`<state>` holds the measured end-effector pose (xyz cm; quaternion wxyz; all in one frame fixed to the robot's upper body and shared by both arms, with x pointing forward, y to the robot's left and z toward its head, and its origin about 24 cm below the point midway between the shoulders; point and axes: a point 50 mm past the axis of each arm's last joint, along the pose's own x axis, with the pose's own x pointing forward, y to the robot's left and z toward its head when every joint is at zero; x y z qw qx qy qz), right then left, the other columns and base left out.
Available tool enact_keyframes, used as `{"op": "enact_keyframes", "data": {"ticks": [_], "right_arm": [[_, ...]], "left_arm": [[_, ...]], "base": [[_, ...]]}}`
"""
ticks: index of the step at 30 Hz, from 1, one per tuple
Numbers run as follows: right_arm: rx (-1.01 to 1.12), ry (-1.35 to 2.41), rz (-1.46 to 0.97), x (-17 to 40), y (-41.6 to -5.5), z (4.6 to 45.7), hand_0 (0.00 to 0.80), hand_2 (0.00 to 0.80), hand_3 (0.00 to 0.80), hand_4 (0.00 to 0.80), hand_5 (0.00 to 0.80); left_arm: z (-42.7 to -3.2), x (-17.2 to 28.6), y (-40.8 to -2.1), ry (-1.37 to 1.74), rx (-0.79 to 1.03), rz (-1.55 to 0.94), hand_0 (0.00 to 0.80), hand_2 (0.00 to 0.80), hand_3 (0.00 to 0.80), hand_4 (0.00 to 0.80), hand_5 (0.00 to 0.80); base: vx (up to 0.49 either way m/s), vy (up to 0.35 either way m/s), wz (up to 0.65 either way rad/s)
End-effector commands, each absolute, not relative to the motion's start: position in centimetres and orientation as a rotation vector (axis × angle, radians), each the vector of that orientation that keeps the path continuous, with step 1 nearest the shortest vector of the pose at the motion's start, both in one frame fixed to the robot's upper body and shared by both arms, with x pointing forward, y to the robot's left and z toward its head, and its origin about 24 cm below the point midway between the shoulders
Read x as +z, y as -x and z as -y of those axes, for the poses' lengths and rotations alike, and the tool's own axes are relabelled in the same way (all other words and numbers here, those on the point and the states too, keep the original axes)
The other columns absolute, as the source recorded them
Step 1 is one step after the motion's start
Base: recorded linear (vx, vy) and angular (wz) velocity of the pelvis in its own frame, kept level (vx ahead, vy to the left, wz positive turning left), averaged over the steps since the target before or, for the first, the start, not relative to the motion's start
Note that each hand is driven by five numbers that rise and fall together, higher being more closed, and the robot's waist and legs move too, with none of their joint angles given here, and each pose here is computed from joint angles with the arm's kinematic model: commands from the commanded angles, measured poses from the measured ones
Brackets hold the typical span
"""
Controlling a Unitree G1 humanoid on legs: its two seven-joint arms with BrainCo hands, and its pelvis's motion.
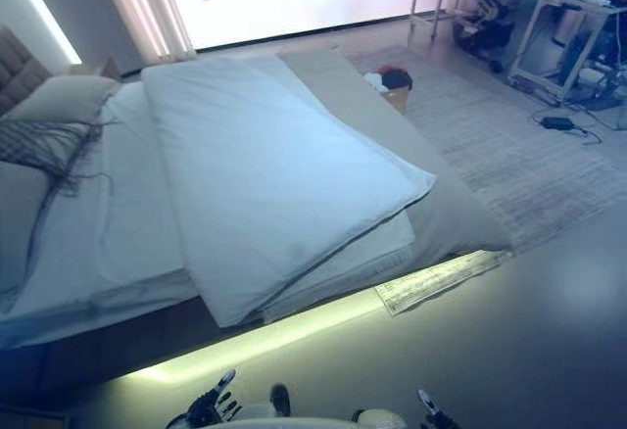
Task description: Make the bed neatly
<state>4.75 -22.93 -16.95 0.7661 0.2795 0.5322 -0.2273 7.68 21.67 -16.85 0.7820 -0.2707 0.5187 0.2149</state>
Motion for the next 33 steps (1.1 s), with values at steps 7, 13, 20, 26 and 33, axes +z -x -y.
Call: {"op": "enact_keyframes", "data": {"ticks": [7,13,20,26,33], "right_arm": [[-0.429,-0.640,-1.109,-16.8,-6.6,22.4,0.000,0.000,0.000,0.000,0.000],[-0.415,-0.668,-1.084,-16.9,-7.3,21.2,0.000,0.000,0.000,0.000,0.000],[-0.390,-0.637,-1.070,-16.8,-8.2,20.5,0.000,0.000,0.000,0.000,0.000],[-0.350,-0.612,-1.020,-16.4,-9.8,21.0,0.000,0.000,0.000,0.000,0.000],[-0.259,-0.619,-0.897,-14.9,-15.0,20.1,0.000,0.000,0.000,0.000,0.000]], "left_arm": [[-21.3,-17.5,-3.6,0.577,0.533,-1.224,0.000,0.000,0.000,0.000,0.000],[-21.4,-17.3,-5.1,0.555,0.482,-1.219,0.000,0.000,0.000,0.000,0.000],[-21.4,-17.2,-6.2,0.549,0.458,-1.203,0.000,0.000,0.000,0.000,0.000],[-22.4,-16.9,-6.7,0.498,0.445,-1.194,0.000,0.000,0.000,0.000,0.000],[-22.7,-15.8,-11.5,0.471,0.353,-1.082,0.000,0.000,0.000,0.000,0.000]], "base": [[0.306,0.206,-0.28],[0.254,0.205,0.16],[0.196,0.161,0.17],[0.169,0.031,0.11],[-0.041,-0.206,0.44]]}}
